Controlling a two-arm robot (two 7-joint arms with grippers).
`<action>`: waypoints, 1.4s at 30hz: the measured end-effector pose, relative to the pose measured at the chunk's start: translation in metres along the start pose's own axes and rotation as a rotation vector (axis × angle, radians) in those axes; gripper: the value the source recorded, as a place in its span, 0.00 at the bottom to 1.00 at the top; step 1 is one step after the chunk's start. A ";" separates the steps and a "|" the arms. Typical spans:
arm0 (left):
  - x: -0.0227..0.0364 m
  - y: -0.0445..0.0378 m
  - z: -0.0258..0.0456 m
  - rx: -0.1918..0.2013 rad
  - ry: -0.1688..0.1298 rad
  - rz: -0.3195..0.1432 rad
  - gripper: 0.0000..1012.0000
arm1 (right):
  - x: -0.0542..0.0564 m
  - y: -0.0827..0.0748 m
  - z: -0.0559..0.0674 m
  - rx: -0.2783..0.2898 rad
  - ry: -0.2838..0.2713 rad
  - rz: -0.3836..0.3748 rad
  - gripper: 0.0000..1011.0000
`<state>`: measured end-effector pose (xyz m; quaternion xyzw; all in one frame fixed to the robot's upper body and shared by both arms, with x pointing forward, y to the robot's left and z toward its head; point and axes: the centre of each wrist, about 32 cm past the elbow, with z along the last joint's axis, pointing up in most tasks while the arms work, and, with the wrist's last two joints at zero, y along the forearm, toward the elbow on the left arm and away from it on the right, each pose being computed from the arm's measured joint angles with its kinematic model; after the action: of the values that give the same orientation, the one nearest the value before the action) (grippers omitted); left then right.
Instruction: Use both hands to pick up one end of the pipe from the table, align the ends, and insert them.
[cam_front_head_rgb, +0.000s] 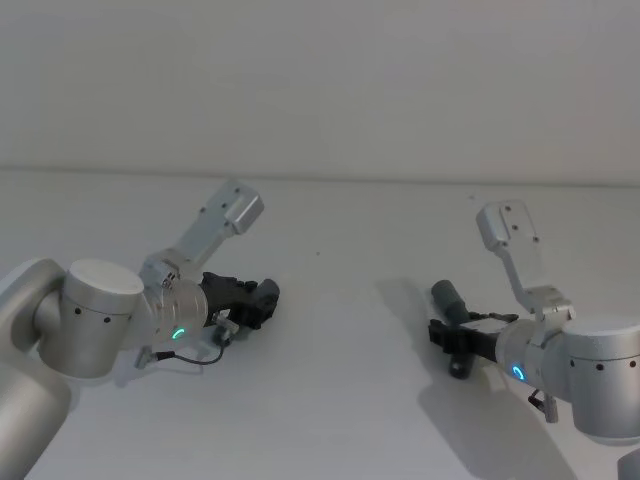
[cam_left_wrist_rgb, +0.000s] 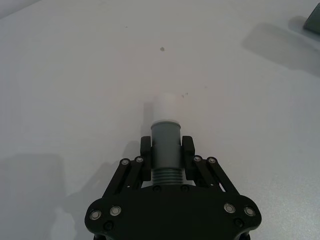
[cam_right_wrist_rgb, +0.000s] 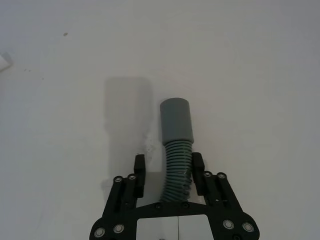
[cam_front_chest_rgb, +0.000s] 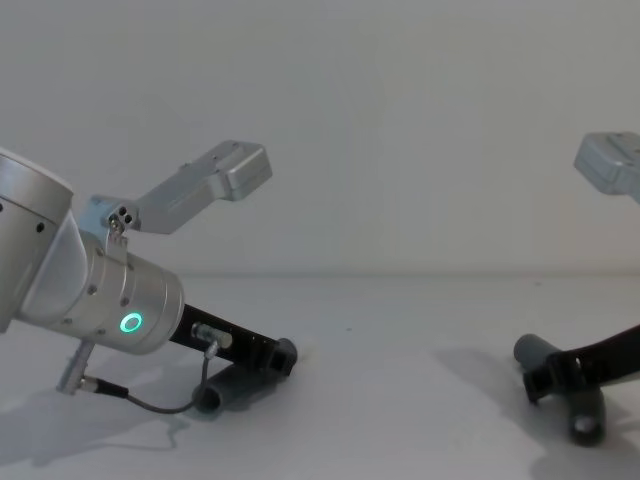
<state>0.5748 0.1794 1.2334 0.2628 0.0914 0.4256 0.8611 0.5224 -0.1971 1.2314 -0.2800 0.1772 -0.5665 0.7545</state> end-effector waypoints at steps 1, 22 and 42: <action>0.0000 0.0000 0.0000 0.000 0.000 0.000 0.34 | 0.000 0.000 0.000 0.000 0.000 0.000 0.55; -0.0001 0.0000 0.0001 0.000 -0.001 0.001 0.34 | 0.001 0.000 -0.001 0.000 -0.002 0.001 0.26; -0.0078 0.0135 0.0241 -0.131 -0.107 0.055 0.34 | 0.006 -0.021 -0.005 0.193 -0.103 0.007 0.26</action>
<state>0.5700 0.1710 1.2603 0.2307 0.0101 0.4395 0.8681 0.5053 -0.2085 1.2411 -0.2341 0.0840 -0.5631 0.7881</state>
